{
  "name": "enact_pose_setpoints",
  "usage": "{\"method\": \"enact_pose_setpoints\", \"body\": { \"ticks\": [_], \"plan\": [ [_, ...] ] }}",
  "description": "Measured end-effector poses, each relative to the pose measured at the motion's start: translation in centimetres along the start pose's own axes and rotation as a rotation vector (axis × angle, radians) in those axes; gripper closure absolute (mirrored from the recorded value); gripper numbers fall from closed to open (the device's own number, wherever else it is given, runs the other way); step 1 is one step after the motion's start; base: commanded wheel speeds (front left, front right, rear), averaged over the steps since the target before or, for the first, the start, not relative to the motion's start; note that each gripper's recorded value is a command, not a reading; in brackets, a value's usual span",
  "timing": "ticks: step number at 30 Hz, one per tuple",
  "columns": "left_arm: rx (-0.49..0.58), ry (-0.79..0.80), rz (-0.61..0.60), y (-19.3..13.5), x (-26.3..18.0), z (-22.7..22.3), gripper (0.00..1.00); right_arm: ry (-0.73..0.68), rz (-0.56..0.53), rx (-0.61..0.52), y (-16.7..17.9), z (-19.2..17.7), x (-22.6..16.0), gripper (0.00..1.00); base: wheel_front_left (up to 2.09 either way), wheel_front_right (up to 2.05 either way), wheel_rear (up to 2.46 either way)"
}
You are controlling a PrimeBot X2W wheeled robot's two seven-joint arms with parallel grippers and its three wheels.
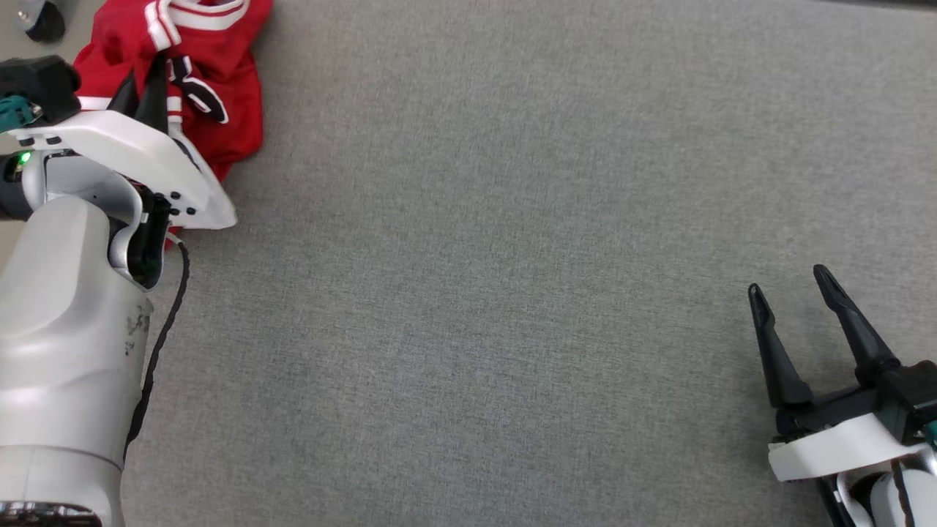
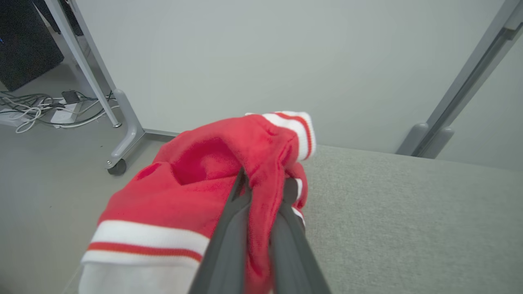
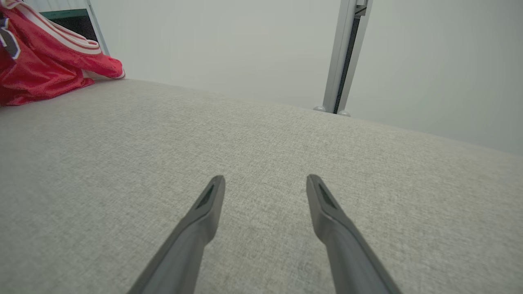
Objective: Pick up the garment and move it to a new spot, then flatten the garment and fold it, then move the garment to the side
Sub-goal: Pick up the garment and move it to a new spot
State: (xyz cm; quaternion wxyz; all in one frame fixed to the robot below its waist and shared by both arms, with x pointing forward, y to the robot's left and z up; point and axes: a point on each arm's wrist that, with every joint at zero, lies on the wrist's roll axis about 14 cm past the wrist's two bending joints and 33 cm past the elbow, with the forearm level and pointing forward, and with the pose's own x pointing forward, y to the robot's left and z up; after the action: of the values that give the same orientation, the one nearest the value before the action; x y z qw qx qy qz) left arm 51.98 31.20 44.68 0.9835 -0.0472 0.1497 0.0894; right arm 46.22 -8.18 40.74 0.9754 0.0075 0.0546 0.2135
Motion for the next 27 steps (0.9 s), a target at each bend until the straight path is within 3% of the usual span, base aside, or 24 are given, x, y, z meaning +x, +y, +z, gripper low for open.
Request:
{"method": "enact_pose_setpoints", "body": {
  "ticks": [7,14,22,25,27],
  "plan": [
    [0.013,-0.202,-0.279,-7.8,-4.4,8.8,1.00,-0.083,-0.061,0.032,0.7,4.0,-2.8,0.00,0.00,0.00,0.00],
    [0.038,-0.202,-0.596,-17.3,-12.0,10.8,1.00,-0.132,-0.185,0.041,-1.7,6.1,-6.6,0.00,0.00,0.00,0.00],
    [-0.009,-0.092,-0.966,-28.7,-19.5,8.1,1.00,-0.142,-0.320,0.042,-4.7,6.6,-10.2,0.00,0.00,0.00,0.00],
    [-0.004,0.028,-1.032,-31.4,-20.2,4.6,1.00,-0.137,-0.357,0.045,-5.4,6.4,-11.3,0.00,0.00,0.00,0.00],
    [-0.056,0.170,-1.063,-32.9,-20.5,1.1,1.00,-0.135,-0.382,0.047,-5.9,6.4,-12.0,0.00,0.00,0.00,0.00]
  ]
}}
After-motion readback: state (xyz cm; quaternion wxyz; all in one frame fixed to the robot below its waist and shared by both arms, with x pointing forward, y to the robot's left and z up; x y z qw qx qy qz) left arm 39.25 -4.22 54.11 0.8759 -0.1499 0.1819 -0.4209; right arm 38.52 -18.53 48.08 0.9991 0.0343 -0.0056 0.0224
